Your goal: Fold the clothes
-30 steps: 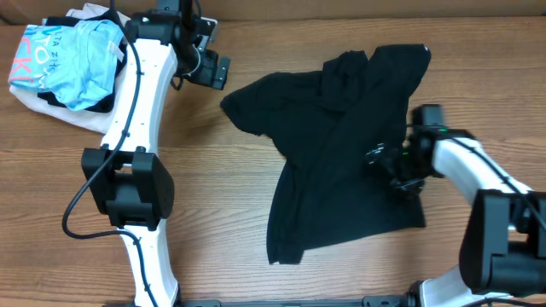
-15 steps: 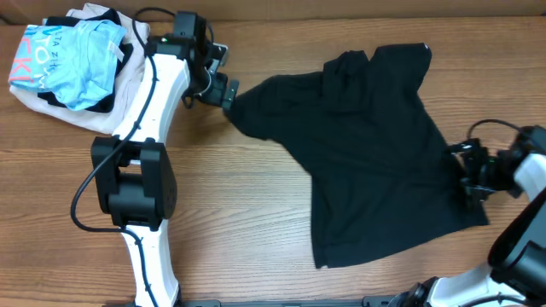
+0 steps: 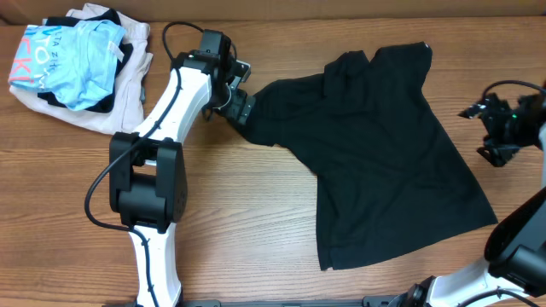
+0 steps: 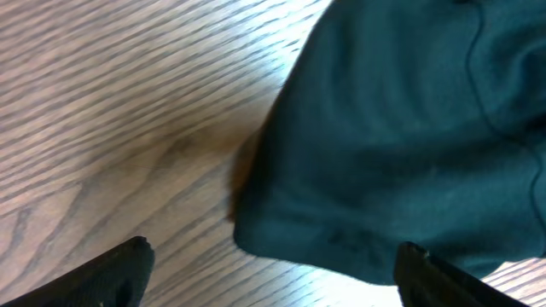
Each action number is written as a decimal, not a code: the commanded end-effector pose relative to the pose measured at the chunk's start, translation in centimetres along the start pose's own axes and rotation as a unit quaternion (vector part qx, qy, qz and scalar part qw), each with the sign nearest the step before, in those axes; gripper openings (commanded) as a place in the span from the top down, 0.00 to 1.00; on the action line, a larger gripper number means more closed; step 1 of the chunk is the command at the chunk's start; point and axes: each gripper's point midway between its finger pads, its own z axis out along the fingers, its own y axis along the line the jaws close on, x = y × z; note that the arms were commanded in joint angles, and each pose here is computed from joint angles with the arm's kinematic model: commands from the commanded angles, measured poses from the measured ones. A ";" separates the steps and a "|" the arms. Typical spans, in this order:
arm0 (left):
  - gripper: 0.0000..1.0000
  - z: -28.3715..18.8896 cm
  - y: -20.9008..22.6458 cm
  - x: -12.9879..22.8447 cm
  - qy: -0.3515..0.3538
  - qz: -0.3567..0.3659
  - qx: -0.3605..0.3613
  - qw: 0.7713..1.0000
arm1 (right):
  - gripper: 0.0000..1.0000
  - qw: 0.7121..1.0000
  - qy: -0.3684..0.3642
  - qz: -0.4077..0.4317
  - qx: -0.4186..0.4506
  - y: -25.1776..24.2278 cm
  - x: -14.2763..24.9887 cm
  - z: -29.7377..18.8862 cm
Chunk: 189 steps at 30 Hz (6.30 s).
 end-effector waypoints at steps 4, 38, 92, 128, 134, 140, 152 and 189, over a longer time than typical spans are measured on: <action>0.10 3.6 0.1 0.9 0.022 -0.003 0.006 1.000 | 0.09 0.995 -0.011 -0.102 -0.015 4.7 2.6 -1.5; 0.96 -7.0 11.9 5.7 0.131 -0.194 -0.065 0.970 | 0.17 0.864 0.249 -0.411 0.154 1.7 31.7 5.5; 0.91 -7.2 11.5 6.5 0.144 -0.204 -0.046 0.967 | 0.27 0.870 0.176 -0.458 0.046 11.8 42.4 11.7; 0.96 -6.3 2.7 5.0 0.171 -0.185 0.006 0.968 | 0.41 0.962 0.012 -0.217 0.164 -0.3 13.1 14.4; 0.96 -5.9 -2.2 3.9 0.171 -0.153 0.044 0.972 | 0.22 0.976 0.009 -0.204 0.077 3.0 9.8 13.2; 0.96 -5.4 -4.2 2.9 0.157 -0.133 0.045 0.978 | 0.10 0.974 0.050 -0.205 0.081 5.1 10.5 8.2; 0.96 -5.4 -0.5 2.9 0.143 -0.164 0.016 0.976 | 0.08 0.957 0.110 -0.249 0.102 2.9 18.9 1.4; 0.96 -6.1 7.6 3.3 0.104 -0.241 -0.007 0.965 | 0.79 0.916 0.168 -0.295 0.213 -5.9 32.0 8.9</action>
